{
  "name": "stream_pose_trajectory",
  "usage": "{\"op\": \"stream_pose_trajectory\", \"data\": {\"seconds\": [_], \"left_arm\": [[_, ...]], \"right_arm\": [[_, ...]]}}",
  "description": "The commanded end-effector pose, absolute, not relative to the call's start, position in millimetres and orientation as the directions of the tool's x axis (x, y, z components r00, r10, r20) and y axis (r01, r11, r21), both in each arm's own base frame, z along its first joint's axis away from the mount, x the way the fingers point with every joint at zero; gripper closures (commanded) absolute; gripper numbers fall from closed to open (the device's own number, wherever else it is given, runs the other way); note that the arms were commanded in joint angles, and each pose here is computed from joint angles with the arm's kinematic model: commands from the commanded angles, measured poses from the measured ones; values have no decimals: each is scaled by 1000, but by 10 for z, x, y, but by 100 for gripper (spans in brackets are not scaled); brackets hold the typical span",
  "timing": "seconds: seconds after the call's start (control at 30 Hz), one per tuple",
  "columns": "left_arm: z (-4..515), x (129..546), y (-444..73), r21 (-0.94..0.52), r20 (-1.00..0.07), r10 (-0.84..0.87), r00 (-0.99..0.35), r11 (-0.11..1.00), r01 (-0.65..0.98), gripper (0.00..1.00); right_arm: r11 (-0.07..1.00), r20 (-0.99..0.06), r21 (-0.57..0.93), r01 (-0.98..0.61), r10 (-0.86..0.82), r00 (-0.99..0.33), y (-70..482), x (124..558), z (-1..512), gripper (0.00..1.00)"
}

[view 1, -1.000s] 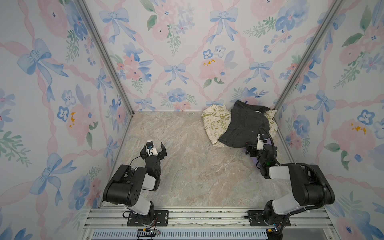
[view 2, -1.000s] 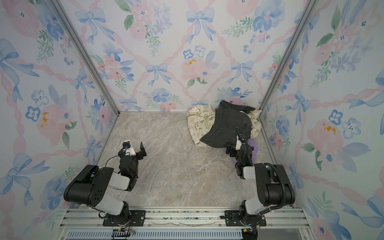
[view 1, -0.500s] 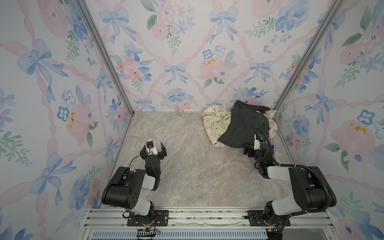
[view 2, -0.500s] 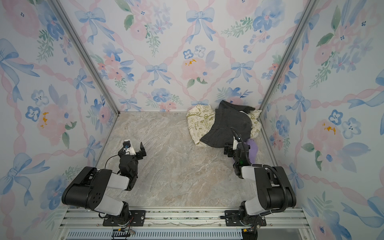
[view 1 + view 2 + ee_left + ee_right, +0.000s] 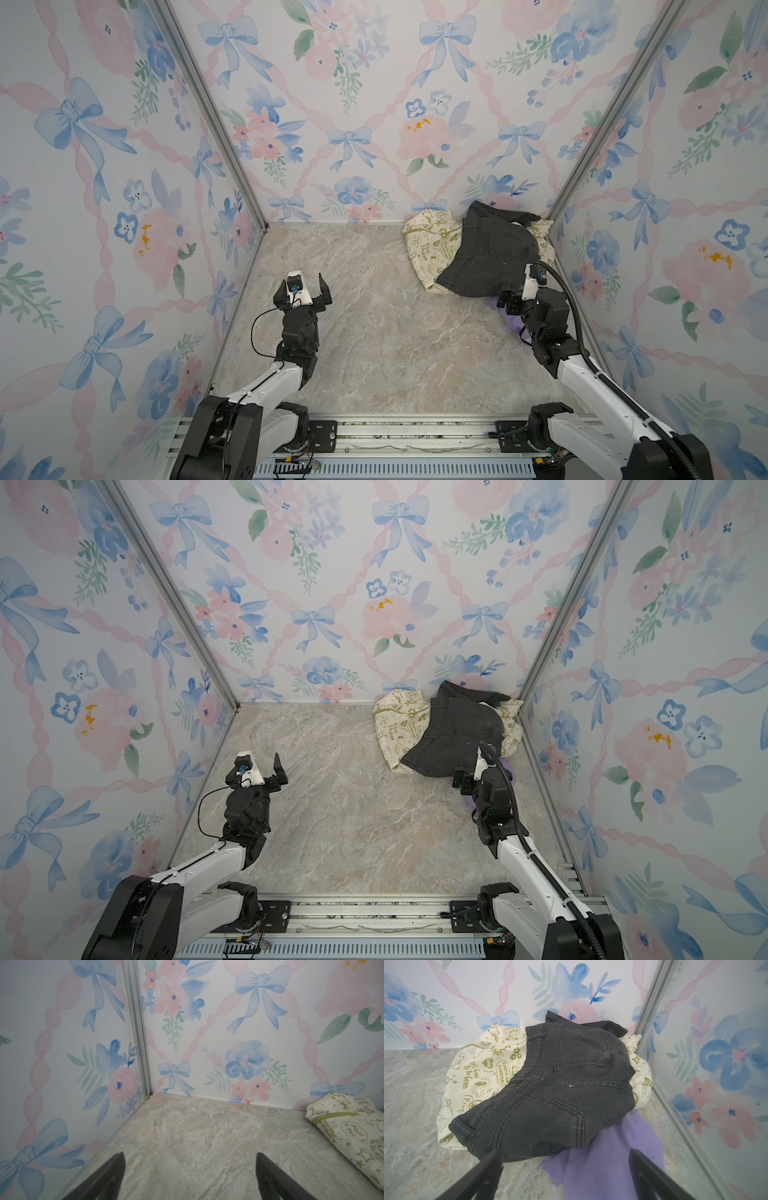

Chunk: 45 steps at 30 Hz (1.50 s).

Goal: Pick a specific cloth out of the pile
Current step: 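Reach the right gripper under the jeans and grasp the lavender shirt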

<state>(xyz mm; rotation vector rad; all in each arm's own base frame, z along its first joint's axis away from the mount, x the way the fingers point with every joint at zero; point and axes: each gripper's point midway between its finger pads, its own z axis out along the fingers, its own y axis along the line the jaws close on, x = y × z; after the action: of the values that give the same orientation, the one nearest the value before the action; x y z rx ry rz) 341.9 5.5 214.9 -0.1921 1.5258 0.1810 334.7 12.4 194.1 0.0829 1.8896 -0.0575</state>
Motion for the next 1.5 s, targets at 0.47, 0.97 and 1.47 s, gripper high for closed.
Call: {"op": "stream_pose_trajectory", "data": {"seconds": [0.47,0.97,1.47], "left_arm": [[2505,3633,-967,-28,-999,-33,16,972,232,2],[2597,3748,-1409,-12,-1000,-19,13,922,386,2],[2485,3749,-1330,-8,-1000,-6,-6,938,346,2]], "right_arm": [[802,-732,251,543,524,-435,-786,2827,1699,1],[643,-400,473,602,766,-504,-510,3207,1117,44],[602,-268,421,679,797,-541,-517,3326,825,65]]}}
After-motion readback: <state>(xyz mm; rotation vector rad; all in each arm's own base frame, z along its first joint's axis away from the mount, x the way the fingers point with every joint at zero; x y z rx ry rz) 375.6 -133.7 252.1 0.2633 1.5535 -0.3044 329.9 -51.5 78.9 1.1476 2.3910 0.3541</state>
